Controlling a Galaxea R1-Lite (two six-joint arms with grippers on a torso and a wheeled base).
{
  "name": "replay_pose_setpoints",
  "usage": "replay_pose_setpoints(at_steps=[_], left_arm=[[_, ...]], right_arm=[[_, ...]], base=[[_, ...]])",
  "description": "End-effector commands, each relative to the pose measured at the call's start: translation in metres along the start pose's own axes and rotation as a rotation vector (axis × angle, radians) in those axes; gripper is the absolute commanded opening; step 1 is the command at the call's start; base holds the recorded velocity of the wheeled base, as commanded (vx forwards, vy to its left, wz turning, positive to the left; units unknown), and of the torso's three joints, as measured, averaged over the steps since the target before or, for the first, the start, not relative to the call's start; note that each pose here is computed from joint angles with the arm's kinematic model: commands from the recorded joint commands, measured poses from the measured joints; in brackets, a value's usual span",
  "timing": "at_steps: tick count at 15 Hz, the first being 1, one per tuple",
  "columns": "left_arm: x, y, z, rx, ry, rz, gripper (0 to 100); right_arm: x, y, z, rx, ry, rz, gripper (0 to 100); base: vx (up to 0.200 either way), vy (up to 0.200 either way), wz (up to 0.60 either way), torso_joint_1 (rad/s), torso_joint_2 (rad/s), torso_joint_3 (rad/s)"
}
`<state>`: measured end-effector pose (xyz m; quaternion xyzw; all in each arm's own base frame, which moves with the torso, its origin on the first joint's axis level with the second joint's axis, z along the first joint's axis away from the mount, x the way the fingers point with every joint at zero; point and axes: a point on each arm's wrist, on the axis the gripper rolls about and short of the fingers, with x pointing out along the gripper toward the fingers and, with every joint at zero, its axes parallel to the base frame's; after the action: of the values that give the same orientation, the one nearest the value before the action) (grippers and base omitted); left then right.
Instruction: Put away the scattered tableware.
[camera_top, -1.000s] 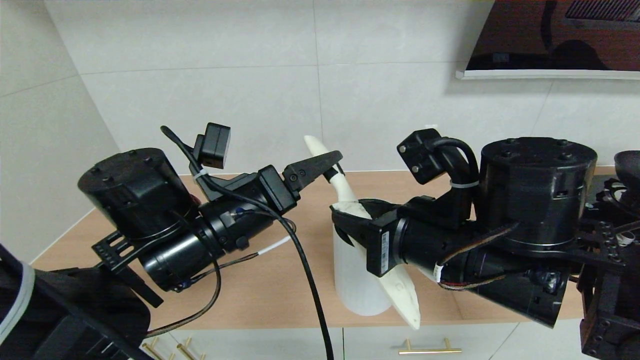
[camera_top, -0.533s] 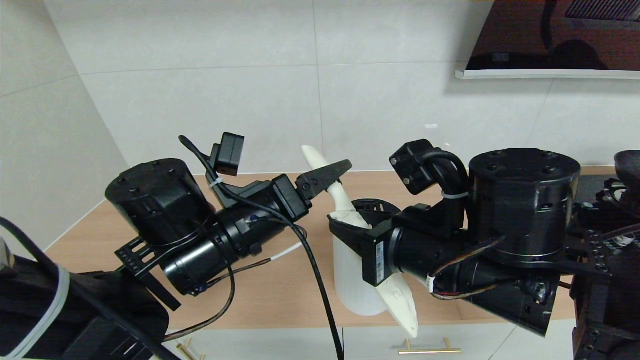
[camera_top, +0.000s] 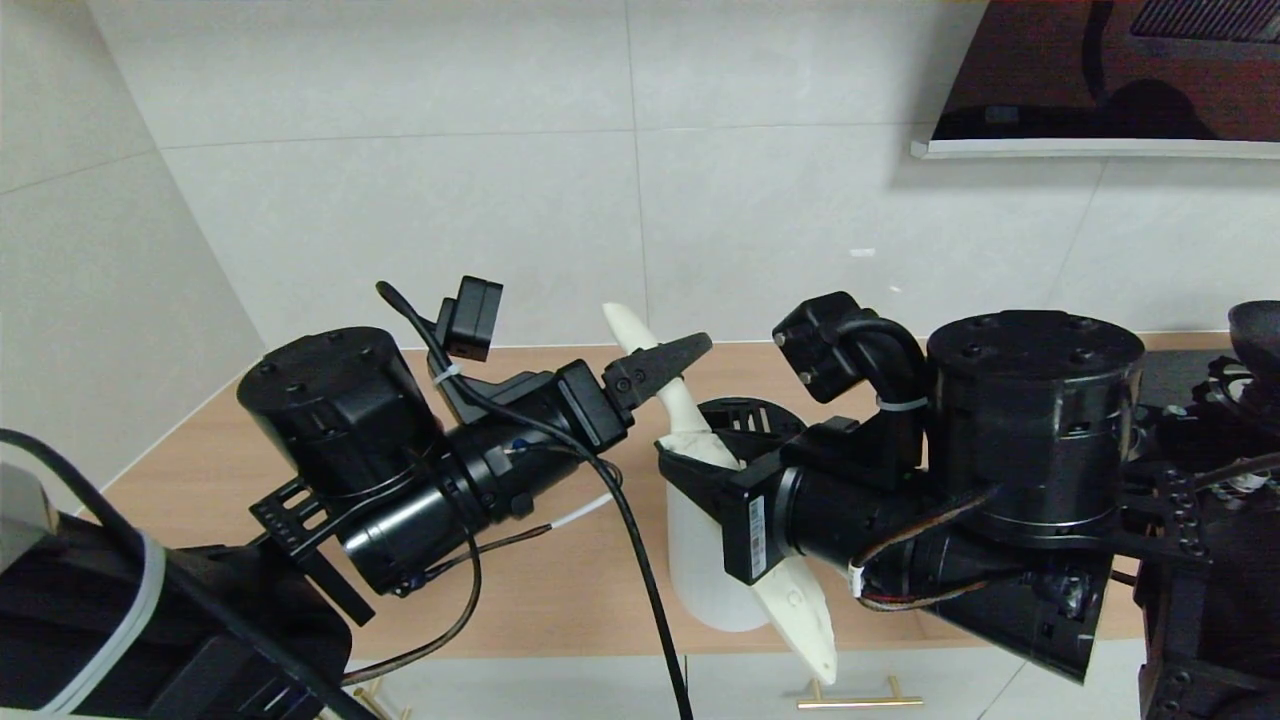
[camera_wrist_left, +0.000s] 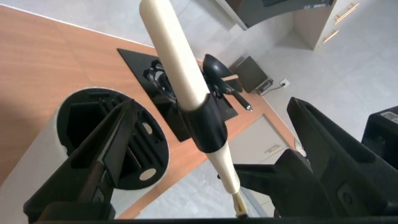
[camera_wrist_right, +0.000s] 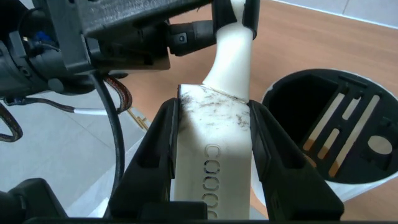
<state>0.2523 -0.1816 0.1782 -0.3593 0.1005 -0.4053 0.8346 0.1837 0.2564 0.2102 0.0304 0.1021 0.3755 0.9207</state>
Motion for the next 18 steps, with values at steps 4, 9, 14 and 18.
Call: replay_pose_setpoints(at_steps=[4,9,14,18], left_arm=[[0.0013,0.0022,-0.0013,-0.002,-0.002,0.011,0],[0.0009,0.0020,-0.0013,-0.002,-0.002,0.011,0],[0.0007,0.0001,0.0005,0.001,-0.014,-0.001,0],[0.0013,0.0000,0.0009,0.003,-0.017,-0.002,0]], right_arm=[[-0.0003,-0.0001,-0.0006,0.000,0.002,0.000,0],[-0.0003,-0.0001,-0.0006,0.000,0.002,0.000,0],[-0.0009,-0.0010,0.0005,0.001,-0.003,-0.002,0],[-0.0001,-0.0015,-0.0002,0.002,-0.001,-0.009,100]], base=[[0.000,0.000,0.00,0.000,0.00,0.000],[0.000,0.000,0.00,0.000,0.00,0.000],[0.000,0.000,0.00,0.000,0.00,0.000],[0.000,0.000,0.00,0.000,0.00,0.000]])
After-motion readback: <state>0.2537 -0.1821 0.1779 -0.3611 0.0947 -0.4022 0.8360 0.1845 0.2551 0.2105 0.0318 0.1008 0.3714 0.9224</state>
